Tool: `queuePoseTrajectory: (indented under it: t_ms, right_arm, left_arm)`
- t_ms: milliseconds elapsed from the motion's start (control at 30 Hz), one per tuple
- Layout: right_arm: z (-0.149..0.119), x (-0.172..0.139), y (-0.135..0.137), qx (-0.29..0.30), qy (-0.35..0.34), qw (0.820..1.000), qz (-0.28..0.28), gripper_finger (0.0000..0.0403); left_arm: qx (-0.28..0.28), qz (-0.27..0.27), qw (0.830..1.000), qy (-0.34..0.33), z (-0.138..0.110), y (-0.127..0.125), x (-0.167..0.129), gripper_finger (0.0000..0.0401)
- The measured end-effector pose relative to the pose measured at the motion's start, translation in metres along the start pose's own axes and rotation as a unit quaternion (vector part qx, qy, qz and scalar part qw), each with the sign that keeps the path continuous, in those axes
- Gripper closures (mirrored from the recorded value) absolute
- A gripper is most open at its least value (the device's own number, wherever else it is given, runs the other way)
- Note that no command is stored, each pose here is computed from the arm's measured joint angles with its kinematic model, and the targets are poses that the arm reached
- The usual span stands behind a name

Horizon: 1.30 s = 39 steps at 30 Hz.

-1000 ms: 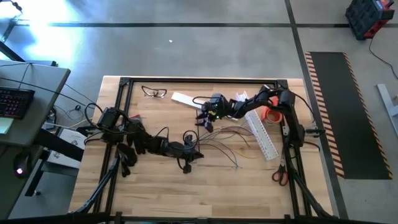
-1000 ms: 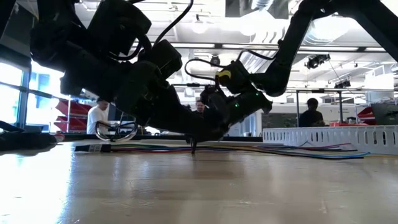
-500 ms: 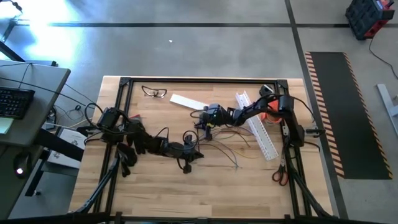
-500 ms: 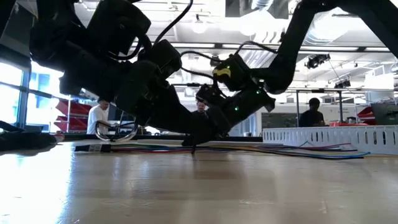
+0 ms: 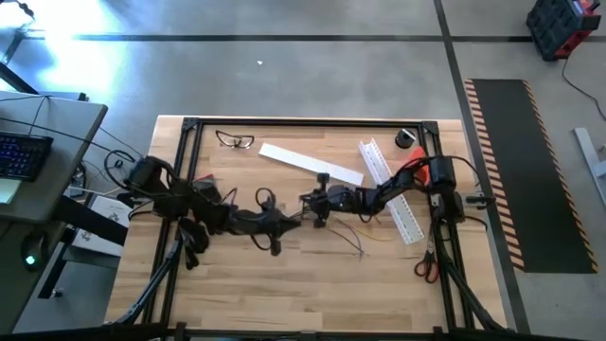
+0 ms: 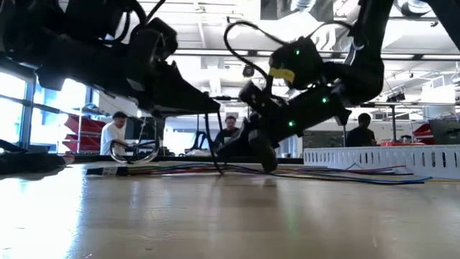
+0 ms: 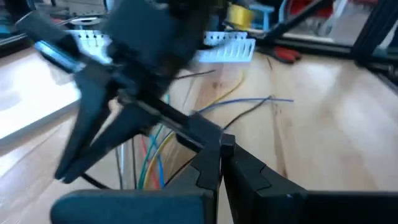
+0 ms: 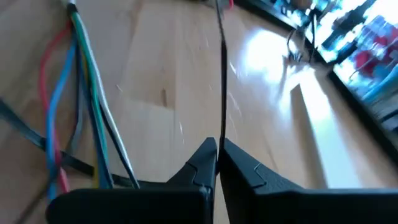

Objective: Ziptie cables
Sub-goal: Wrap the cables using a zip tie

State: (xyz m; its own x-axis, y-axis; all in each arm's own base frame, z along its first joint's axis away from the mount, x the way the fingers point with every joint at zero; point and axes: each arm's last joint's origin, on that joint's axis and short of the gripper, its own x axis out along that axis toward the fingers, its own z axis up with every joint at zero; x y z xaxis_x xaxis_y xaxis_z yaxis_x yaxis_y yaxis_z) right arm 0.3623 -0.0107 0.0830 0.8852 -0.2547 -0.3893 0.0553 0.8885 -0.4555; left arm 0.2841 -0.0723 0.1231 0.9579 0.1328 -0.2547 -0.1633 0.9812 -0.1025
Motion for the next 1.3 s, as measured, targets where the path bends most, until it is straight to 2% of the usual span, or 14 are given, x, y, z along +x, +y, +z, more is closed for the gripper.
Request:
queuePoseTrajectory:
  t_ms: [133, 367, 567, 767, 1300]
  right_arm:
    - [0.010, -0.001, 0.008, -0.053, -0.009, 0.998, -0.015, 0.0403]
    - [0.019, -0.006, 0.018, -0.112, -0.008, 0.991, -0.066, 0.0403]
    - [0.027, -0.011, 0.026, -0.184, -0.003, 0.977, -0.107, 0.0403]
    - [0.030, -0.014, 0.029, -0.229, 0.010, 0.964, -0.133, 0.0403]
    - [0.039, -0.019, 0.038, -0.270, -0.013, 0.954, -0.133, 0.0403]
  left_arm:
    - [-0.018, -0.022, 0.999, -0.016, 0.000, 0.007, -0.003, 0.0401]
    - [-0.024, -0.048, 0.998, -0.012, 0.001, 0.010, -0.001, 0.0401]
    - [-0.035, -0.068, 0.997, -0.011, 0.002, 0.012, 0.000, 0.0401]
    - [-0.039, -0.080, 0.996, -0.022, 0.005, 0.011, 0.000, 0.0401]
    - [-0.046, -0.092, 0.994, -0.026, 0.007, 0.010, 0.000, 0.0401]
